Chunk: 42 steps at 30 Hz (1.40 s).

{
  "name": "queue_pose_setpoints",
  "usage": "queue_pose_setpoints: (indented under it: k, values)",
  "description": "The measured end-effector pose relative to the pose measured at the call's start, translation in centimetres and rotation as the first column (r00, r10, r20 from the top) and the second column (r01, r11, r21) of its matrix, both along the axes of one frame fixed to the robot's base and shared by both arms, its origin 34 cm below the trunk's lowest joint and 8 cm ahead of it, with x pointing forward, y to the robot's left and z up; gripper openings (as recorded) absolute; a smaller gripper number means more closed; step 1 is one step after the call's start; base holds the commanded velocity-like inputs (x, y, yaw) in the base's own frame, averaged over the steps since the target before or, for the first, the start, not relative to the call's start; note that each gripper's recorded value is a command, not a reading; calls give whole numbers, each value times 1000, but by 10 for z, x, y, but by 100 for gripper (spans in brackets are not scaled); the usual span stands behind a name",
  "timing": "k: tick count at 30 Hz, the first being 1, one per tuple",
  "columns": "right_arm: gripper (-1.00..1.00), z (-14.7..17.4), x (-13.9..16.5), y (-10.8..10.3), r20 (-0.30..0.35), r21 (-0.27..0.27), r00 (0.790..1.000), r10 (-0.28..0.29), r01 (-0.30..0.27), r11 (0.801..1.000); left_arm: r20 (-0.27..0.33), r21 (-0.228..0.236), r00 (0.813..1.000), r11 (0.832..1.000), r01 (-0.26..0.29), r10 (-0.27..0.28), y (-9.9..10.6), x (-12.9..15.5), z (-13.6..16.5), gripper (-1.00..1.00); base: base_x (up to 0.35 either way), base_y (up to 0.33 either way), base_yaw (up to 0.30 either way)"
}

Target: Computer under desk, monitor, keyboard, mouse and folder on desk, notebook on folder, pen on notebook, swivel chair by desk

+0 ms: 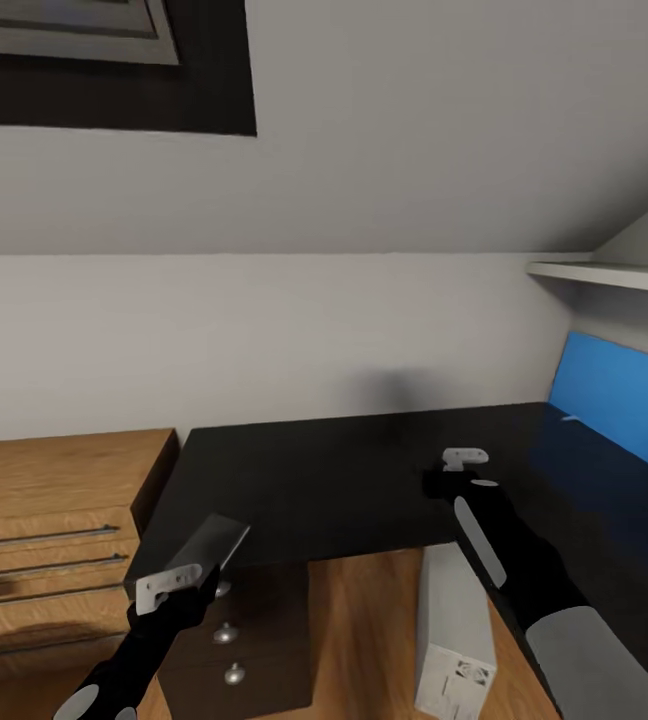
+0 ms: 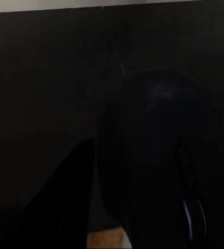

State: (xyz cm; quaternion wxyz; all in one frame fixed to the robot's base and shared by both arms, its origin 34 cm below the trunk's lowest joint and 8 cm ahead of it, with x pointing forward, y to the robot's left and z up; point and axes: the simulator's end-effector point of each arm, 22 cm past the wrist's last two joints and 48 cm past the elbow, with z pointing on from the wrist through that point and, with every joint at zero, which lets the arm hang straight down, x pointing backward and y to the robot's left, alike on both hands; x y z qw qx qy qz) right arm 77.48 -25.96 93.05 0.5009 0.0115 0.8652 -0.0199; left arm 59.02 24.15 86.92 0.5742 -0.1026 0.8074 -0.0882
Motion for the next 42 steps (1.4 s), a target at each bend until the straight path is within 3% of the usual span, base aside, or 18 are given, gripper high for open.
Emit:
queue_pose_setpoints:
  k: [4, 6, 13, 17, 32, 42]
  values:
    - [-100, -2, -1, -14, -7, -12, 1000, -13, 13, 1000, 3, 0, 1000, 1000, -1, 1, 0, 0, 2, 100, -2, 0, -243]
    - [-100, -25, -17, -60, -52, -54, 999, -5, 2, 999, 4, 1, 1000, 1000, -2, 2, 1, 0, 2, 100, 0, 0, -103]
    - [-100, -63, -48, -91, -120, -92, 993, -12, 1, 996, 5, 0, 1000, 1000, 0, 0, 0, 0, 3, 100, 0, 0, -19]
    - [-100, -65, -55, -113, -127, -126, 992, -26, 9, 992, 3, 1, 1000, 1000, -2, 2, 0, 0, 2, 100, 0, 0, -1]
    - [-100, -65, -56, -111, -130, -126, 991, -24, 7, 992, -4, 0, 1000, 1000, -1, 1, -2, -1, -1, 100, -193, 67, -6]
    - [-100, -61, -57, -114, -124, -128, 992, -28, 12, 992, 4, -1, 1000, 1000, -1, 1, -2, -1, 3, 100, -18, 1, -185]
